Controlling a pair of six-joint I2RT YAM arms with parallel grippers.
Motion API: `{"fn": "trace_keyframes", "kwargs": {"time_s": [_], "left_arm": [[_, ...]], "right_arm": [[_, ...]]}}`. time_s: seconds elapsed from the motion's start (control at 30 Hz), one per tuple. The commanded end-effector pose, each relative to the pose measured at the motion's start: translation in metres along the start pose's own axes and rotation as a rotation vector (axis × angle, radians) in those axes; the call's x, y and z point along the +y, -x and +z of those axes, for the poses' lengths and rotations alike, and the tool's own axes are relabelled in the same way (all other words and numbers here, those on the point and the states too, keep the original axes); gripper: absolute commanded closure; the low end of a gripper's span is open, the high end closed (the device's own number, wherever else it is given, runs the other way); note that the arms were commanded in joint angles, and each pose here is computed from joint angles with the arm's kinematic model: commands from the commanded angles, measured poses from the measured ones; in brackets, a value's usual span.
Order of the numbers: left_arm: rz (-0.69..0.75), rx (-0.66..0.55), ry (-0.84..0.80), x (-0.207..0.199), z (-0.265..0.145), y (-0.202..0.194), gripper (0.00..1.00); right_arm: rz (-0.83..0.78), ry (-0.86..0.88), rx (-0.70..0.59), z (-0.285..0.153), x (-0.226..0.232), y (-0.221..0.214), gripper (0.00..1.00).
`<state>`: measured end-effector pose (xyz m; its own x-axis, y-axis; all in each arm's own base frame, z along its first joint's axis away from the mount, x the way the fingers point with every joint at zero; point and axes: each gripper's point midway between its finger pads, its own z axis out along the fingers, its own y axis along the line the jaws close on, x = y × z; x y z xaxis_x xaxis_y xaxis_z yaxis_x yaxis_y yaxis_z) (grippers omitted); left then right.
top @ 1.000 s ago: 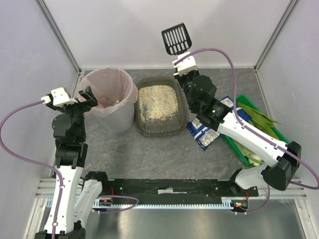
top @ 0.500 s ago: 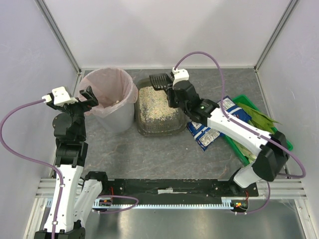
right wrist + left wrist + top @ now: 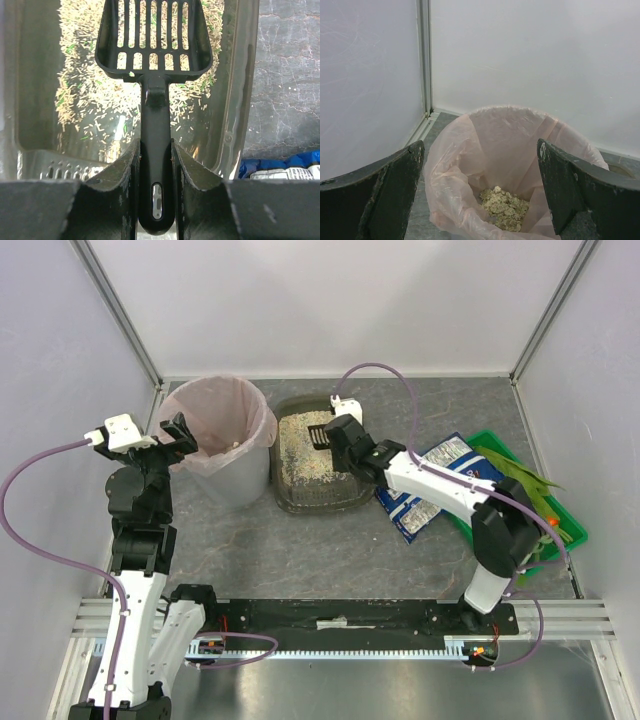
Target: Clean the litter box
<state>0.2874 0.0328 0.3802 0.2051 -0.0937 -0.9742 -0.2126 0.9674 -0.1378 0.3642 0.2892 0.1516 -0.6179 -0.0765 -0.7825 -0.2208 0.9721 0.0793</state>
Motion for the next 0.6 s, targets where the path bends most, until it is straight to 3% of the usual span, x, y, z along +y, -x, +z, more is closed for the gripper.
{"fn": "trace_keyframes", "kwargs": {"time_s": [0.0, 0.27, 0.57], "left_arm": [[-0.036, -0.032, -0.022, -0.005, 0.001, 0.007, 0.01], [-0.037, -0.032, -0.030, -0.007, 0.002, 0.007, 0.01], [-0.036, -0.032, -0.038, -0.008, 0.001, 0.007, 0.01]], "right_arm": [[-0.002, -0.062, -0.067, 0.014, 0.004, 0.021, 1.00], [-0.030, -0.089, -0.169, 0.027, 0.016, 0.028, 1.00], [-0.070, -0.103, -0.160, 0.054, 0.019, 0.009, 1.00]]}}
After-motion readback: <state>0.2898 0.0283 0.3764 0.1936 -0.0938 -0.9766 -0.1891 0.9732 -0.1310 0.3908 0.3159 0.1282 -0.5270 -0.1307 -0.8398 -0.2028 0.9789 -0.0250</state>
